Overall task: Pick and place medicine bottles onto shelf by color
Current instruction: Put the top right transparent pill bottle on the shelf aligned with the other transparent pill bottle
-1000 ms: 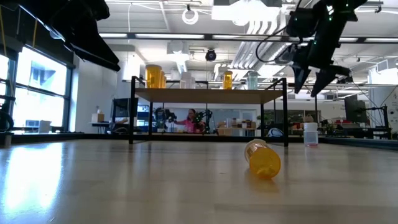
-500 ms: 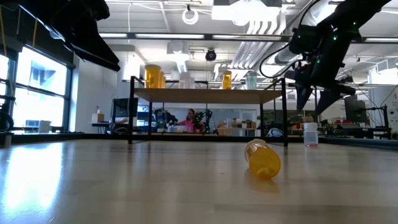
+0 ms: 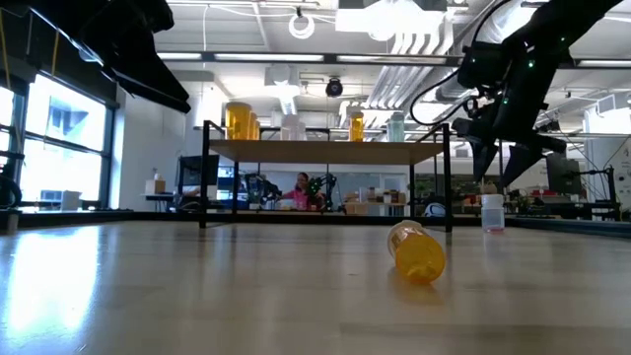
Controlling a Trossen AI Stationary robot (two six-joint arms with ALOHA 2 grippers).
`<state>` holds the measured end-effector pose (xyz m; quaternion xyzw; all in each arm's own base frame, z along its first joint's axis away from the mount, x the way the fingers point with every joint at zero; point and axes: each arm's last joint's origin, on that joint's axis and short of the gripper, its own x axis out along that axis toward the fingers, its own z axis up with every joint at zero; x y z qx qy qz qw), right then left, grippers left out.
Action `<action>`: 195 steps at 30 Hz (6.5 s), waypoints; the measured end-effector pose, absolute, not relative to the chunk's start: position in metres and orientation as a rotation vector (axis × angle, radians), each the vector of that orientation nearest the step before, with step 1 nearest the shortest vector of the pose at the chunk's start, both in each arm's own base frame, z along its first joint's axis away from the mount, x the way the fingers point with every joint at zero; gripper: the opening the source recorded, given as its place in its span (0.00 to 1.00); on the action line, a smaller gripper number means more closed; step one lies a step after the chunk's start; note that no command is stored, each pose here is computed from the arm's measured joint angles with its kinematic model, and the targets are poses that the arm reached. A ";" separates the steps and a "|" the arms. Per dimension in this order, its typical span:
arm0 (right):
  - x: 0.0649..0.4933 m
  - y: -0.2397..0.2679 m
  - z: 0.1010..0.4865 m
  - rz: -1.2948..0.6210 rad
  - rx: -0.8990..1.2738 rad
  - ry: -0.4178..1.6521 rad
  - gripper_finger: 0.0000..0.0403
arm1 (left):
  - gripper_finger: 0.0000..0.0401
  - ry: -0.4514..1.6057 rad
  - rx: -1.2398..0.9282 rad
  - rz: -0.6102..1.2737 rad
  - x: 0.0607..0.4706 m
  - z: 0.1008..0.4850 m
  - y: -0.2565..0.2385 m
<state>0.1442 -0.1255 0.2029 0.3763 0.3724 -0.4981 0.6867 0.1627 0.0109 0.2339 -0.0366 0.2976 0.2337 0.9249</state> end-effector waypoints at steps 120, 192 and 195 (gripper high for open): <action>0.294 -0.123 0.424 -0.770 0.417 0.616 0.30 | 0.78 0.620 -0.072 0.480 0.162 0.231 0.011; 0.423 -0.141 0.317 -0.426 0.368 0.797 0.31 | 0.78 0.618 -0.073 0.480 0.162 0.232 0.011; 0.423 -0.141 0.317 -0.424 0.363 0.796 0.36 | 0.78 0.618 -0.073 0.480 0.162 0.232 0.011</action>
